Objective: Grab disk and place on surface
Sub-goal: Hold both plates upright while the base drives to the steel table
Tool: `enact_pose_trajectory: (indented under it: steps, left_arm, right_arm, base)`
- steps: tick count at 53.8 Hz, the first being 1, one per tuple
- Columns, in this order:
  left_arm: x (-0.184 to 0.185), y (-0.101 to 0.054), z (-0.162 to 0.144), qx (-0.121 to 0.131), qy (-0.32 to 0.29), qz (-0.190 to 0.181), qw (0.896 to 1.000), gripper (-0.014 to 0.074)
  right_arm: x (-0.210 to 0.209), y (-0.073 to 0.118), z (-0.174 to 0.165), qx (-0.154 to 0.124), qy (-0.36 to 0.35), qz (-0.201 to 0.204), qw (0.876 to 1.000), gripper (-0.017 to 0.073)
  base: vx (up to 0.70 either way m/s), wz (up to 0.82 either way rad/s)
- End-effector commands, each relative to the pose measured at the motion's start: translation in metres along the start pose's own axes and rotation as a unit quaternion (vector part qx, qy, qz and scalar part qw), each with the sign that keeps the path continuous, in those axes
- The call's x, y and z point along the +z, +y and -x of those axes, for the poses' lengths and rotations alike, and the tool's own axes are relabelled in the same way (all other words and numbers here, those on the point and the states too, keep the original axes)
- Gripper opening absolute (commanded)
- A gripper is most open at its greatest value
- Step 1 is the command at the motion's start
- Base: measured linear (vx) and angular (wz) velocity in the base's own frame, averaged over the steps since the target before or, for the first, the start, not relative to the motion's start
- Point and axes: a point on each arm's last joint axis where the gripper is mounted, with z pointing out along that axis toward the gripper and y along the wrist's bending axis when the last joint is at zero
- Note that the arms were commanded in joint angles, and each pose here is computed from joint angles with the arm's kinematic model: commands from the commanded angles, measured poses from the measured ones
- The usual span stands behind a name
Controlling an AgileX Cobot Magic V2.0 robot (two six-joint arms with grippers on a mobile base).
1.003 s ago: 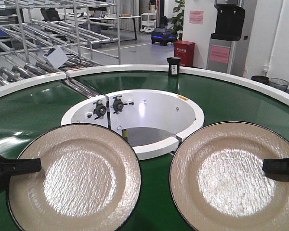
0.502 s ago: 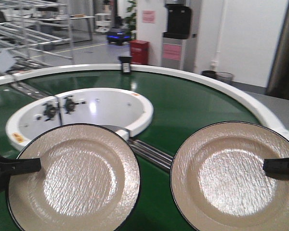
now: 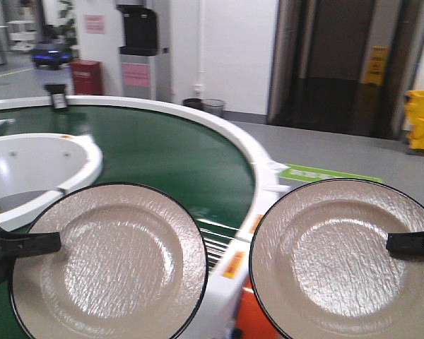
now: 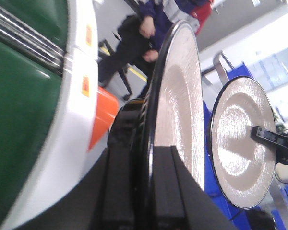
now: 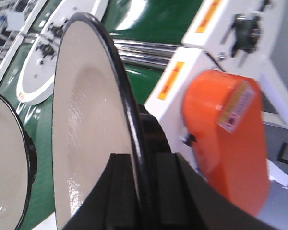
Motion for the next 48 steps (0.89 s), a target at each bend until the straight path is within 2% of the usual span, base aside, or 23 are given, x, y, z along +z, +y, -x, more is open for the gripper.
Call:
enact_pose_trajectory:
  steps: [1, 26, 48]
  left_arm:
    - [-0.0059, -0.0313, 0.0088, -0.002, -0.032, -0.084, 0.996, -0.0001]
    - [-0.0059, -0.0314, 0.0088, -0.002, -0.031, -0.084, 0.996, -0.0001]
    - [-0.0059, -0.0314, 0.0088, -0.002, -0.031, -0.084, 0.996, -0.0001]
  right_arm:
    - [-0.0125, 0.0215, 0.0111, 0.004, -0.053, 0.045, 0.998, -0.0009]
    - [-0.0125, 0.0217, 0.0108, 0.003, -0.051, 0.046, 0.998, -0.0009]
    - [-0.0125, 0.0217, 0.0108, 0.003, -0.051, 0.046, 0.998, -0.0009]
  base:
    - [-0.15, -0.59]
    - [-0.11, -0.52]
    - [0.03, -0.47]
